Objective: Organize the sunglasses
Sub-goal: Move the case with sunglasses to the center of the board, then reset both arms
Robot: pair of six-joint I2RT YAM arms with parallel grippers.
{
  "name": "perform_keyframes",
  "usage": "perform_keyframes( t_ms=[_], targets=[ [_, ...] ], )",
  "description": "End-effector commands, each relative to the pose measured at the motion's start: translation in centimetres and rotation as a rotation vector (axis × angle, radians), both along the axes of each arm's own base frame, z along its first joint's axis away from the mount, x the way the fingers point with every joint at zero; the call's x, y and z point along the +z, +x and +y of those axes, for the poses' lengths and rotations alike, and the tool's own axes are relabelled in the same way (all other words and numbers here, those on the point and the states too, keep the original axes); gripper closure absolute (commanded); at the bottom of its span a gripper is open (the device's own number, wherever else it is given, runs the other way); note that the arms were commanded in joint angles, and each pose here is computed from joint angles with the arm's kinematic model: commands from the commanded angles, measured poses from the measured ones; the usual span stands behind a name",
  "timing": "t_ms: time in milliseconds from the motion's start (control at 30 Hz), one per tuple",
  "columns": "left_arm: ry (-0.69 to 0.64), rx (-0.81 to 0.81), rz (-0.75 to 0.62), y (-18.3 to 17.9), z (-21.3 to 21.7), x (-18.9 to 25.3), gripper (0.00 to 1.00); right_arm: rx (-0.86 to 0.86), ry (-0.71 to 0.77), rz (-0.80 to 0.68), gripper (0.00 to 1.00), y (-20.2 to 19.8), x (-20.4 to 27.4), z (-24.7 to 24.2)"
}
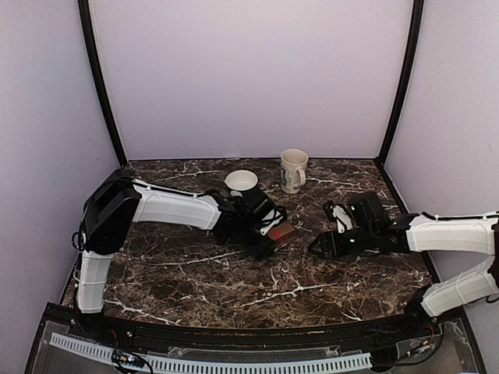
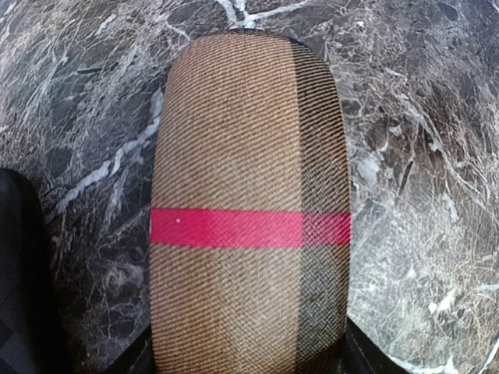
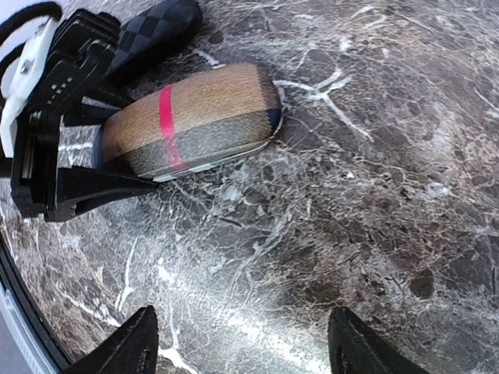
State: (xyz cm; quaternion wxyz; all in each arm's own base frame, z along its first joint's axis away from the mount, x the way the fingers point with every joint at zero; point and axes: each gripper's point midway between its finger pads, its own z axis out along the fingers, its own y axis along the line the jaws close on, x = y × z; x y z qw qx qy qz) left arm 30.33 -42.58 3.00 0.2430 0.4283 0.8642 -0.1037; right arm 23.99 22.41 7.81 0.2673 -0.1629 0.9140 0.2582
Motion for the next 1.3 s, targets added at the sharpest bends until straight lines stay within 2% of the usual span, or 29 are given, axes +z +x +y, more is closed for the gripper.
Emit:
perform_keyframes(
  t_ms=[0,100,133,233,500,633,767,900,1033,1167,1267],
  targets=[
    [-0.034,0.023,0.005,0.3,-0.1,1.3,0.48,-0.053,-0.006,-0.056,0.21,1.6,1.7,-0.5],
    [-0.033,0.036,0.007,0.3,0.0,1.7,0.27,-0.067,-0.028,-0.069,0.14,2.0,2.0,-0.9],
    [-0.035,0.044,0.0,0.4,0.2,2.0,0.23,-0.073,-0.04,-0.077,0.12,2.1,2.2,-1.1],
    [-0.057,0.065,-0.034,0.7,0.6,3.8,0.17,-0.098,-0.077,-0.112,0.0,2.8,3.1,-1.8],
    [-0.178,0.146,-0.144,0.5,3.4,9.7,0.02,-0.204,-0.18,-0.202,0.0,4.8,6.1,-4.0],
    [-0.254,0.238,-0.162,0.7,7.2,12.1,0.01,-0.327,-0.204,-0.263,0.0,6.1,8.3,-5.6],
    [-0.323,0.392,-0.186,1.4,13.3,13.2,0.01,-0.415,-0.247,-0.28,0.0,7.2,10.4,-6.8],
    [-0.359,0.605,-0.321,2.2,20.6,15.6,0.01,-0.453,-0.306,-0.352,0.0,8.3,12.8,-7.8],
    [-0.378,0.719,-0.441,1.9,25.8,17.8,0.01,-0.496,-0.288,-0.455,0.0,8.7,15.4,-8.7],
    [-0.456,0.757,-0.562,0.9,28.6,20.8,0.01,-0.542,-0.296,-0.533,0.0,8.8,17.6,-9.9],
    [-0.558,0.7,-0.612,-0.4,28.6,22.7,0.01,-0.568,-0.289,-0.576,0.0,8.2,18.5,-10.8]
  ],
)
